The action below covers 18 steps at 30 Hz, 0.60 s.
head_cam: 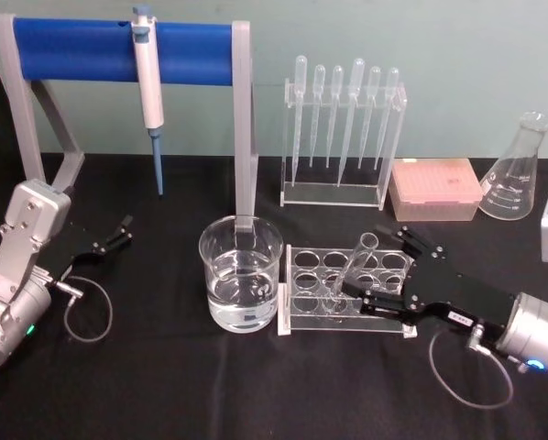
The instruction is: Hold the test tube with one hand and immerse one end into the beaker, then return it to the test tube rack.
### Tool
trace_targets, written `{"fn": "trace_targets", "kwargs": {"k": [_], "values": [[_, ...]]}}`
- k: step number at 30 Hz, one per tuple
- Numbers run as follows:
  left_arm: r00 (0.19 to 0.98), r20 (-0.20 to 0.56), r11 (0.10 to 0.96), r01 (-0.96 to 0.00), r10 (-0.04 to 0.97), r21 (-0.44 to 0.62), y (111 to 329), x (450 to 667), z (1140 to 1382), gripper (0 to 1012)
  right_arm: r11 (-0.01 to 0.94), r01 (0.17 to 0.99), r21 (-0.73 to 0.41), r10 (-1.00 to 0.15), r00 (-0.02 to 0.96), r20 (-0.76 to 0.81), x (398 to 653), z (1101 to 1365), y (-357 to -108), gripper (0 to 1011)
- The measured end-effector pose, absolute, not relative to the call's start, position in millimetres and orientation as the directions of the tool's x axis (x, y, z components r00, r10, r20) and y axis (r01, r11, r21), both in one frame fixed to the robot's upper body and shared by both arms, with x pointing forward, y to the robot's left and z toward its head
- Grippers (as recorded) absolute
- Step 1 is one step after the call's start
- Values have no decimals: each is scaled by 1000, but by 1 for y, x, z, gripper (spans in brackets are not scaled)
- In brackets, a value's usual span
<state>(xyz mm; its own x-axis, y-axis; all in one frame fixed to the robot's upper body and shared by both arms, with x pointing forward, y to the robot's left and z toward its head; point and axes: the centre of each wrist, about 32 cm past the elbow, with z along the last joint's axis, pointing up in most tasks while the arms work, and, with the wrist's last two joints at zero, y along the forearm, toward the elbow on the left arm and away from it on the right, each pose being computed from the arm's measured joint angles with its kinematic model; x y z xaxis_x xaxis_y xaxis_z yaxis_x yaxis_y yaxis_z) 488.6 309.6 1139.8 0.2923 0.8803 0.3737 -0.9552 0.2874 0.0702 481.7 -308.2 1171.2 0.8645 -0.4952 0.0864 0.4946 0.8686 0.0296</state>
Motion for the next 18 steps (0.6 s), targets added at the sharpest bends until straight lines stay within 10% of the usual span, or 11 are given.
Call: {"fn": "trace_targets", "kwargs": {"k": [18], "values": [[292,374,287,-955,880,70,310,489,1140,1000,860,510,25,-509,852,119,493,1171,-290,1003]]}}
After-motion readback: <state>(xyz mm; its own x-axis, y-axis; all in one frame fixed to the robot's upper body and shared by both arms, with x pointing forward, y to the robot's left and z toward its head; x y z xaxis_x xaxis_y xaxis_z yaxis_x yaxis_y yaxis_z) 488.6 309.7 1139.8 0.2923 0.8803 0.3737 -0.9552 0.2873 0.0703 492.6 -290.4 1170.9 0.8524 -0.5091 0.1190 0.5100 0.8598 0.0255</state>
